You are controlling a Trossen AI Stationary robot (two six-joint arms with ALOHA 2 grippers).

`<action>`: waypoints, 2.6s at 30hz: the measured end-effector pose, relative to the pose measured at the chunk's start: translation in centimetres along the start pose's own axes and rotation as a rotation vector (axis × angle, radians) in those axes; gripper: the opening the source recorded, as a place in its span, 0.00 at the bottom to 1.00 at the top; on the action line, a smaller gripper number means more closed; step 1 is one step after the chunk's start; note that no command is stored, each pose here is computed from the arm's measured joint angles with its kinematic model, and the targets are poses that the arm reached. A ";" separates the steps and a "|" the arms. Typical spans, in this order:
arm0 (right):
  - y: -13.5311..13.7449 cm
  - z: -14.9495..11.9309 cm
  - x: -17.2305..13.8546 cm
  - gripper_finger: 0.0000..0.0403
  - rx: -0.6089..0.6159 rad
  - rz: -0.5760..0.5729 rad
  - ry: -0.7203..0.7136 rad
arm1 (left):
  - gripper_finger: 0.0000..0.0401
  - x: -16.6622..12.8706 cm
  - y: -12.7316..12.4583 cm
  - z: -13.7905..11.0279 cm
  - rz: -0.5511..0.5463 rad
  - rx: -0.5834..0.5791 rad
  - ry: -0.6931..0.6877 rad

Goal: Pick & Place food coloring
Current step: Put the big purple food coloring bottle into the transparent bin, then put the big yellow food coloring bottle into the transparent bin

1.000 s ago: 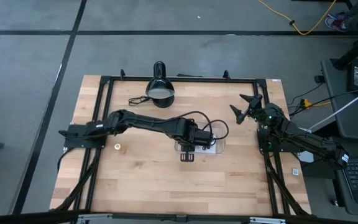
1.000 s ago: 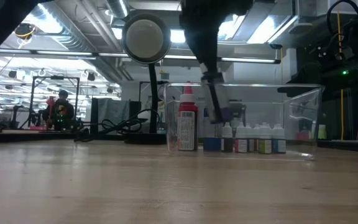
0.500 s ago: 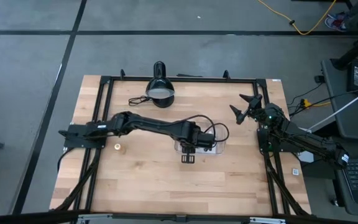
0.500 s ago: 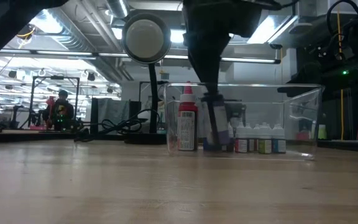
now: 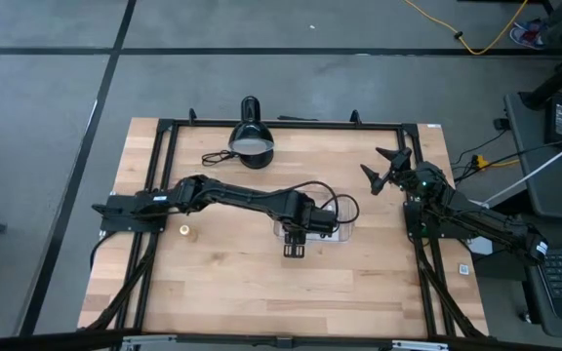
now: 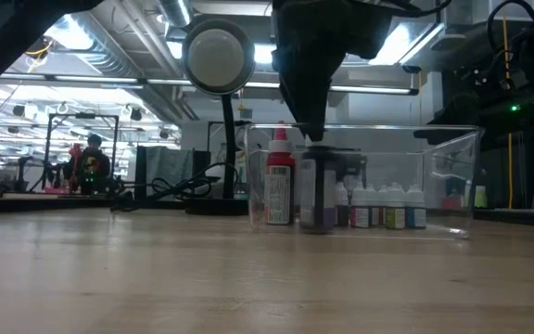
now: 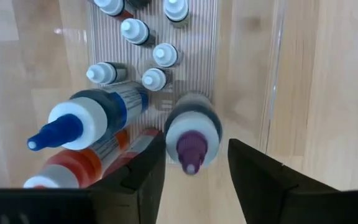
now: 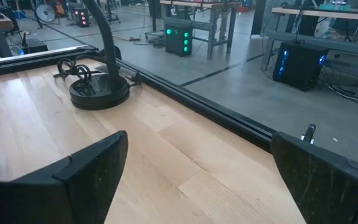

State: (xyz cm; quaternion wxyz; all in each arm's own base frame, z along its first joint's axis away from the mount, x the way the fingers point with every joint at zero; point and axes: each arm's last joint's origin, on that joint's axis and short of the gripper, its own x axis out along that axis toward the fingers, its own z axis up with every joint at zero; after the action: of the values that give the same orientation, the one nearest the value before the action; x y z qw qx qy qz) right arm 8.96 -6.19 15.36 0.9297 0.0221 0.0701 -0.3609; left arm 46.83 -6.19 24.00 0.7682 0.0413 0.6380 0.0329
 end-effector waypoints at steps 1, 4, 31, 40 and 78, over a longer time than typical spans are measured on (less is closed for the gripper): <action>0.0 0.0 0.0 0.98 0.000 0.000 0.000 | 0.42 0.0 0.0 0.0 0.000 0.000 0.000; 0.0 0.0 0.0 0.98 0.000 0.000 0.000 | 0.44 0.0 -0.1 0.0 -0.001 0.003 0.000; 0.0 0.0 0.0 0.98 0.001 0.000 0.000 | 0.78 -10.4 1.9 -3.8 0.060 -0.342 -0.108; 0.0 0.0 0.0 0.98 0.002 0.000 0.000 | 0.78 -14.0 0.9 -6.5 0.079 -0.383 -0.138; 0.0 0.0 0.0 0.98 0.001 0.000 0.000 | 0.77 -6.6 -0.2 -28.0 0.045 -0.908 0.243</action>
State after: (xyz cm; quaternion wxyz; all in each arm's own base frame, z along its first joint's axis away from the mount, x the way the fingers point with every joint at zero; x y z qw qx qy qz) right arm 8.97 -6.19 15.36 0.9297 0.0227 0.0701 -0.3608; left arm 18.06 -6.46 25.32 0.6275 -0.2892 0.6431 0.3301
